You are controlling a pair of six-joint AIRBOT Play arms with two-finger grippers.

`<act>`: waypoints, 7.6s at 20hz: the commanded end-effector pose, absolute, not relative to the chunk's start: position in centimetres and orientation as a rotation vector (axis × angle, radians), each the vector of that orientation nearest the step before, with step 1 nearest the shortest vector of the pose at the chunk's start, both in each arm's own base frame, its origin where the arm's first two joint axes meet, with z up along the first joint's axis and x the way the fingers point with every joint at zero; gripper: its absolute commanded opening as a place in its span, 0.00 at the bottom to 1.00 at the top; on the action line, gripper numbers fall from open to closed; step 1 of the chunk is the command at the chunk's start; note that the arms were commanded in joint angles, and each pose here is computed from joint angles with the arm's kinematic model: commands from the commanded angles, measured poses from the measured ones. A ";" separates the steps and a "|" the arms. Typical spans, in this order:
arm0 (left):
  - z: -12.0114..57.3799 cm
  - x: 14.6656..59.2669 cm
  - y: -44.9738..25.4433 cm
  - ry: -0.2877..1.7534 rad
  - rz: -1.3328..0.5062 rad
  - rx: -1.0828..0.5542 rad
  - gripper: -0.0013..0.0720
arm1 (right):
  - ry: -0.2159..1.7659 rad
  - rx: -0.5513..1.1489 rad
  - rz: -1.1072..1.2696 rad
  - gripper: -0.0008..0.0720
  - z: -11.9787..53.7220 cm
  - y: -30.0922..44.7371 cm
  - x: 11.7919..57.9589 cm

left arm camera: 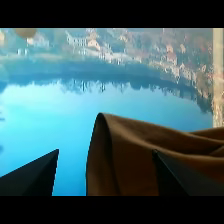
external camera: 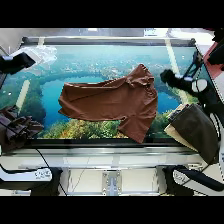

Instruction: Fold the shirts.

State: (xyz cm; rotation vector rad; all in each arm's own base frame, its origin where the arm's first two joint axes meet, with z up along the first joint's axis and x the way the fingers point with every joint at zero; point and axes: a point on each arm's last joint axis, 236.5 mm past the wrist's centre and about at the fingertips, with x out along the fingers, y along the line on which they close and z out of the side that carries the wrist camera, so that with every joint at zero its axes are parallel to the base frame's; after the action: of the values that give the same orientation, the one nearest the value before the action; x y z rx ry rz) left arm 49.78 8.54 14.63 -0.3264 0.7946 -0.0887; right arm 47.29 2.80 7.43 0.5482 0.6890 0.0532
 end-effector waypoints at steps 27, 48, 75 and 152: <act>9.7 44.3 2.1 0.835 -0.398 -0.526 0.92 | 0.913 0.942 -0.200 0.05 -9.3 6.4 35.6; -8.6 34.8 1.7 1.196 -0.036 -0.874 0.89 | 0.729 0.867 -0.028 0.05 0.3 7.2 38.8; 20.1 44.2 -2.4 0.511 -0.570 -0.800 0.03 | 0.307 0.556 0.180 0.04 21.1 6.6 36.0; 12.0 53.2 6.5 0.870 0.105 -0.038 0.04 | 1.018 0.173 0.022 0.49 4.3 3.1 42.1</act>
State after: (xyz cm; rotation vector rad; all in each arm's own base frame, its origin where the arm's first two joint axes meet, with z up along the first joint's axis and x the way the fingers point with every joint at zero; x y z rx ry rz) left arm 53.95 4.56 5.31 -0.0289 1.0102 0.0666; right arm 44.75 4.63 0.80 0.1939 1.0259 0.0496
